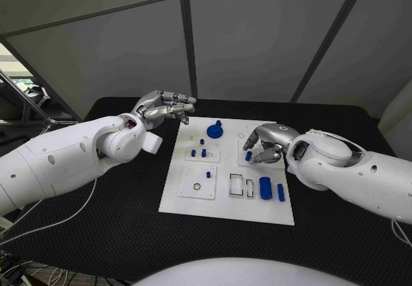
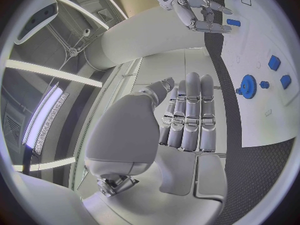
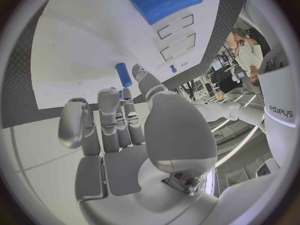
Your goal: Assemble the parts on the task board
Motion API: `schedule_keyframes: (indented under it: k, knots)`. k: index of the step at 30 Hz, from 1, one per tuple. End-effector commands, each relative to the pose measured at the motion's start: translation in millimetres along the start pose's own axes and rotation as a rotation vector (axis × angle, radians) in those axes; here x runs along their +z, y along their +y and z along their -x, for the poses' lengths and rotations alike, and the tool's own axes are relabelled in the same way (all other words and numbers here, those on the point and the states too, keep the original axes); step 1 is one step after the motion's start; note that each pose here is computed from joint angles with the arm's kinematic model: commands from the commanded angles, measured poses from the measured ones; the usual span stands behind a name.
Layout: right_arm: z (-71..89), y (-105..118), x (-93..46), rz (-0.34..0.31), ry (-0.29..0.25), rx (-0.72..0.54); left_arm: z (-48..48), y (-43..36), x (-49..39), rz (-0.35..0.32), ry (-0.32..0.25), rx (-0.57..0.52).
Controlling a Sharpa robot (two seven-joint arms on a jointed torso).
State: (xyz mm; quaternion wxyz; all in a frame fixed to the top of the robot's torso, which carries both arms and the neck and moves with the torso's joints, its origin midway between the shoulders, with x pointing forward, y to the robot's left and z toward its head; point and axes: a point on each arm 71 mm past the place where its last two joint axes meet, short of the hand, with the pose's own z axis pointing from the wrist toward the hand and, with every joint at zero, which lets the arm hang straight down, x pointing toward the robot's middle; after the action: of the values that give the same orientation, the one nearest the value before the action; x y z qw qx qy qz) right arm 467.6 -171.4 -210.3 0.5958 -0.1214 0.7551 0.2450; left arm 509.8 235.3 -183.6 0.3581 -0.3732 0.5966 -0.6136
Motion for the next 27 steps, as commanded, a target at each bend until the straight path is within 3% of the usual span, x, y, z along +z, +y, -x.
schedule_keyframes:
  k: [1, 20, 27]
  knots:
    - [-2.6, -0.5, 1.9, -0.008, 0.047, -0.021, -1.1, -1.1, 0.2, -0.003, 0.011, -0.009]
    - [-4.7, 3.9, 6.3, 0.004, 0.057, -0.025, -0.1, -0.7, 0.3, -0.002, 0.009, -0.008]
    - [-0.5, 4.9, 5.5, 0.002, 0.000, -0.039, 0.6, -0.4, 0.3, -0.002, 0.007, -0.008]
